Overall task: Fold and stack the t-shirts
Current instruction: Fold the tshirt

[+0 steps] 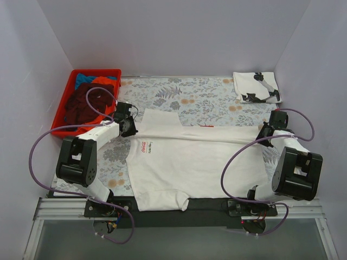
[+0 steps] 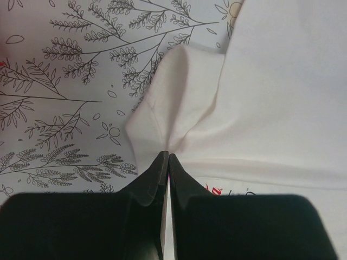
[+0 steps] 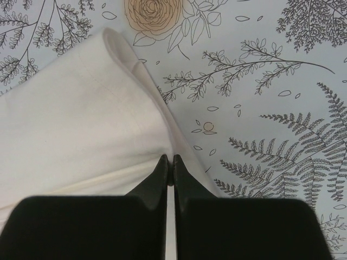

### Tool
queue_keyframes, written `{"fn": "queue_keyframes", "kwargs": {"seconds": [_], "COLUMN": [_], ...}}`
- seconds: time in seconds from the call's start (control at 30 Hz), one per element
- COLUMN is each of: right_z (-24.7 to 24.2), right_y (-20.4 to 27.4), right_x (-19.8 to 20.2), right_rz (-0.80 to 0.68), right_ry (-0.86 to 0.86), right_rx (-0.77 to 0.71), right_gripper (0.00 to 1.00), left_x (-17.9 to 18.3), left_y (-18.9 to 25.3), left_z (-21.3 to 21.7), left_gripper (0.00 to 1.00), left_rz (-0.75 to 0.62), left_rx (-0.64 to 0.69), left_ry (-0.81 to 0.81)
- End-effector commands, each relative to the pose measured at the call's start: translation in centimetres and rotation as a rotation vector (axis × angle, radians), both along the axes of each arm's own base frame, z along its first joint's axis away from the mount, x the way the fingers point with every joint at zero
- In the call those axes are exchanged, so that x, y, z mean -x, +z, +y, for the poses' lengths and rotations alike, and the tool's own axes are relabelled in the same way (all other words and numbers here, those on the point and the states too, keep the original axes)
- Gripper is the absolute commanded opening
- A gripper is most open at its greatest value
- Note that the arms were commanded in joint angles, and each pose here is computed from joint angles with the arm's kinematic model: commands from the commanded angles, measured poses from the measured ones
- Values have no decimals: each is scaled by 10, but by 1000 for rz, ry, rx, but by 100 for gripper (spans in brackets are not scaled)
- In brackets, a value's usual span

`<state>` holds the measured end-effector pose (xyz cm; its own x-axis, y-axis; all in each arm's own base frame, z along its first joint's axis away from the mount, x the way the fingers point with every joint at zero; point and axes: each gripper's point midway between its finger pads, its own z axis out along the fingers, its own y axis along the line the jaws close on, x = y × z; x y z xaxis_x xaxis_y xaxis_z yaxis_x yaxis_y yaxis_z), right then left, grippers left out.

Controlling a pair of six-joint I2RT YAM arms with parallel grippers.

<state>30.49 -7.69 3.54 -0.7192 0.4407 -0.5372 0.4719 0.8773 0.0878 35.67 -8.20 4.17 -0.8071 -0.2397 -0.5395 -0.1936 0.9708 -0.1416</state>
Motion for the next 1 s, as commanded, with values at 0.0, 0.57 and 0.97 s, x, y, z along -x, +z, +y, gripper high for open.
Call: {"fn": "queue_keyframes", "kwargs": {"seconds": [0.0, 0.57, 0.97], "right_z": [-15, -15, -7], "right_y": [26, 5, 75], "right_x": [-9, -1, -24], "right_rz": [-59, 38, -141], "right_ry": [-21, -18, -4], "right_rx": [59, 47, 49], "right_gripper": [1, 35, 64], "left_x": [-16, -7, -32], "left_y": [23, 11, 56], "left_z": [15, 11, 6], "left_gripper": [0, 28, 63], "left_rz": [-74, -22, -141], "left_rx": [-68, -48, -15], "left_ry": [42, 31, 48]}}
